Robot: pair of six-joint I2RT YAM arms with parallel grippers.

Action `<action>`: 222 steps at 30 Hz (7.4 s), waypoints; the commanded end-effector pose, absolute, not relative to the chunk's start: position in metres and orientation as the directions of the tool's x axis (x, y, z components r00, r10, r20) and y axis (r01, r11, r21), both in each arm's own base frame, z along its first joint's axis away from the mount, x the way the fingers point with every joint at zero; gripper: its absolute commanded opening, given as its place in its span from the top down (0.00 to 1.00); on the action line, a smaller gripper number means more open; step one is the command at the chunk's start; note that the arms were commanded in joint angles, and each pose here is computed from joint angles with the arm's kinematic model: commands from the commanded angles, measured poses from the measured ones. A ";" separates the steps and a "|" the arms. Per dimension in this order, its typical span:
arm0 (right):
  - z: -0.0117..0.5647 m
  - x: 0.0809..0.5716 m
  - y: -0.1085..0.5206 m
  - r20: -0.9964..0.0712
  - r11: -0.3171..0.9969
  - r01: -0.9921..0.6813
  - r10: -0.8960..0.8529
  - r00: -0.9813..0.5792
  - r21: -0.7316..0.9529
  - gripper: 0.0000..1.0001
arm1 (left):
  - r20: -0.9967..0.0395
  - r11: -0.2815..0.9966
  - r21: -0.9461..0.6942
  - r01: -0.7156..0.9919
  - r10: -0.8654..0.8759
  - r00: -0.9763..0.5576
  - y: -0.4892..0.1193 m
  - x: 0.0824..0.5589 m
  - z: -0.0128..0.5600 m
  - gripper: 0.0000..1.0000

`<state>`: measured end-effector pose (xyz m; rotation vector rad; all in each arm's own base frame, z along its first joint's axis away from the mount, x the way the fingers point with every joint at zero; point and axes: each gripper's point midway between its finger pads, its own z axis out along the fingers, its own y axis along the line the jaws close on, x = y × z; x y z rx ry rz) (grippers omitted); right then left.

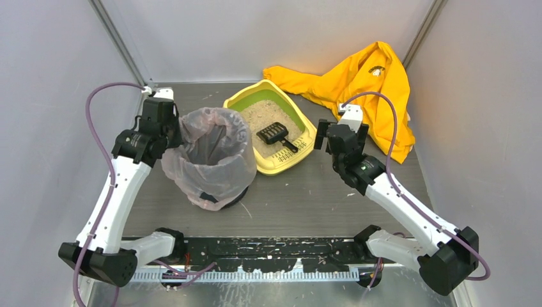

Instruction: Clean the litter box

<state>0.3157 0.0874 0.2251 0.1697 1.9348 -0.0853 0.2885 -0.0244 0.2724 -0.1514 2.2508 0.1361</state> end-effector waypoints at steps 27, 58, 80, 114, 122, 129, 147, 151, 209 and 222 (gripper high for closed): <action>0.190 0.385 0.106 -0.830 0.937 0.281 0.320 -0.458 0.206 0.00 | -0.893 0.877 -0.333 -0.346 -0.411 -0.185 0.004 0.301 0.311 0.00; 0.077 0.399 0.133 -0.663 0.933 0.340 0.330 -0.672 0.121 0.00 | -0.883 0.915 -0.380 -0.138 -0.403 -0.239 -0.029 0.274 0.326 0.00; 0.053 0.301 0.122 -0.602 0.907 0.383 0.406 -0.688 0.174 0.00 | -0.867 0.903 -0.428 -0.040 -0.423 -0.263 -0.046 0.255 0.330 0.00; 0.121 0.259 0.148 -0.700 0.914 0.264 0.406 -0.587 0.309 0.00 | -0.856 0.901 -0.431 -0.043 -0.424 -0.296 -0.049 0.258 0.314 0.00; 0.154 0.260 0.140 -0.762 0.938 0.232 0.346 -0.548 0.259 0.03 | -0.860 0.907 -0.419 -0.053 -0.414 -0.299 -0.047 0.258 0.310 0.00; 0.192 0.272 0.169 -0.822 0.985 0.098 0.175 -0.542 0.145 0.09 | -0.868 0.923 -0.380 -0.056 -0.377 -0.323 -0.045 0.259 0.308 0.00; 0.137 0.327 0.253 -0.661 0.980 -0.188 -0.181 -0.728 -0.060 0.12 | -0.876 0.958 -0.284 -0.027 -0.271 -0.400 -0.047 0.273 0.304 0.00; 0.118 0.326 0.260 -0.623 0.973 -0.225 -0.209 -0.754 -0.055 0.13 | -0.869 0.957 -0.290 -0.009 -0.267 -0.417 -0.051 0.273 0.300 0.00; 0.107 0.313 0.285 -0.634 0.963 -0.269 -0.188 -0.750 0.033 0.92 | -0.862 0.957 -0.290 -0.015 -0.268 -0.431 -0.051 0.272 0.291 0.00; 0.176 0.317 0.273 -0.743 0.968 -0.240 -0.107 -0.661 0.075 0.99 | -0.859 0.952 -0.306 -0.003 -0.277 -0.431 -0.054 0.272 0.293 0.00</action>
